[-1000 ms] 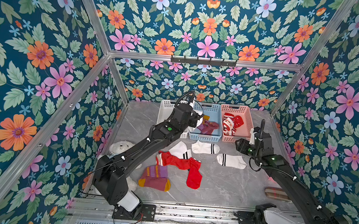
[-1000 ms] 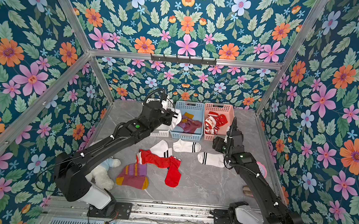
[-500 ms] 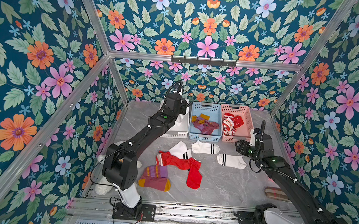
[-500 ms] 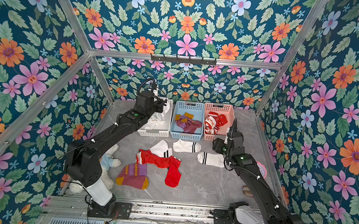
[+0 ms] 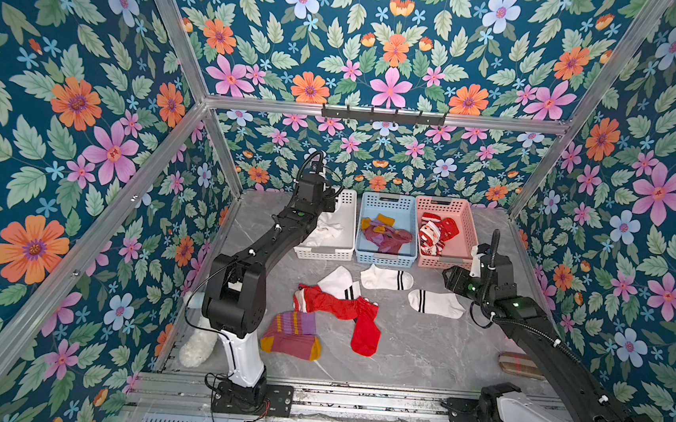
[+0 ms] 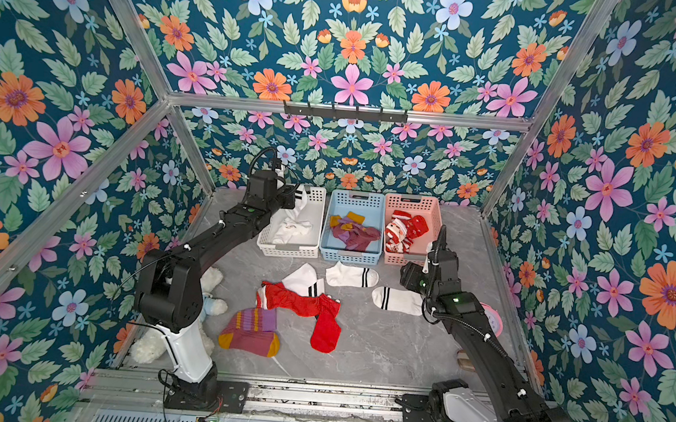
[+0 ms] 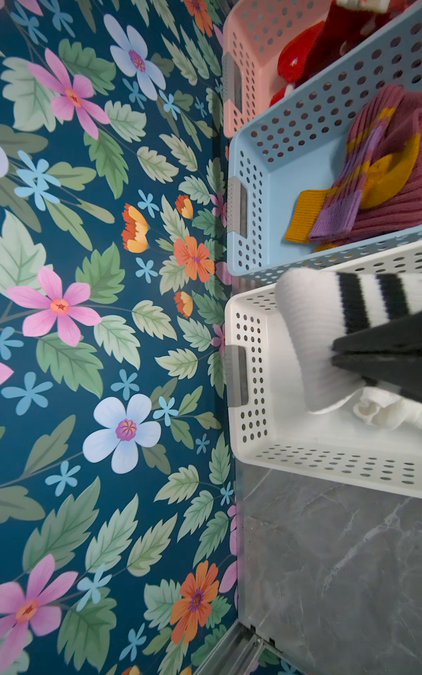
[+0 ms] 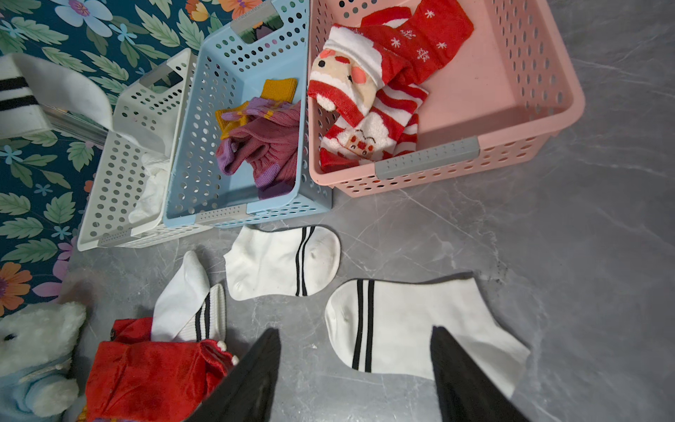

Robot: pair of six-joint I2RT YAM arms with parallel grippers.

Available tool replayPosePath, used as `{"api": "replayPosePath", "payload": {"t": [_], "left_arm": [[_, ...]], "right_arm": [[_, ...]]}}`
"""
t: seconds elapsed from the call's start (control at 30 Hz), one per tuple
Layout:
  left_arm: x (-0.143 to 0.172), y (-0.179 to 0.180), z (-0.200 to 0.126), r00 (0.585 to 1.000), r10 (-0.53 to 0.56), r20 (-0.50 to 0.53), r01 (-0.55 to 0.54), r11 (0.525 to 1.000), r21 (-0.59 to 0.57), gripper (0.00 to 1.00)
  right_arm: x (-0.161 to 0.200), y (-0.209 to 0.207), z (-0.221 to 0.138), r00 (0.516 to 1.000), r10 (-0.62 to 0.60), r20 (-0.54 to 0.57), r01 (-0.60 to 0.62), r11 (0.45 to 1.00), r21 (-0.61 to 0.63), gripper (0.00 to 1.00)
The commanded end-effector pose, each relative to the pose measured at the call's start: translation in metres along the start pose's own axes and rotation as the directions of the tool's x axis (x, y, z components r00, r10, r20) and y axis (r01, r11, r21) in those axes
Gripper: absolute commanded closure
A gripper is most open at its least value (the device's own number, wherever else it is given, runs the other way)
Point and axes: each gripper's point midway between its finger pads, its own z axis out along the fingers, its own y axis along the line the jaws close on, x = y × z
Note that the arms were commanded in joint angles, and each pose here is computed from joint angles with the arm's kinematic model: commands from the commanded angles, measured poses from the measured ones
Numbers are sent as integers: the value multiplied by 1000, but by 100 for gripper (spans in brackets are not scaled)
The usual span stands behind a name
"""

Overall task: Sort the socks into the basket by color
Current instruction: Place the sock in the bin.

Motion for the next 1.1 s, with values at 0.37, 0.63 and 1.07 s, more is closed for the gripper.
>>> {"api": "replayPosePath", "payload": {"t": [0.37,0.63,1.07], "left_arm": [[8,7,-5,998,-54,-13,54,999,-6,67],[18,5,-17,997,-62,-46,62,998,10,65],[43,-17,-50,996,-55,-73,59,997,56,64]], "right_arm": [[5,-1,2,1000,17,-12,-17,1000,-3,33],[5,1,7,1000,24,-20,-24,1000,-12,33],[31,-8,23,994,56,-89,-57,998,-5,35]]}}
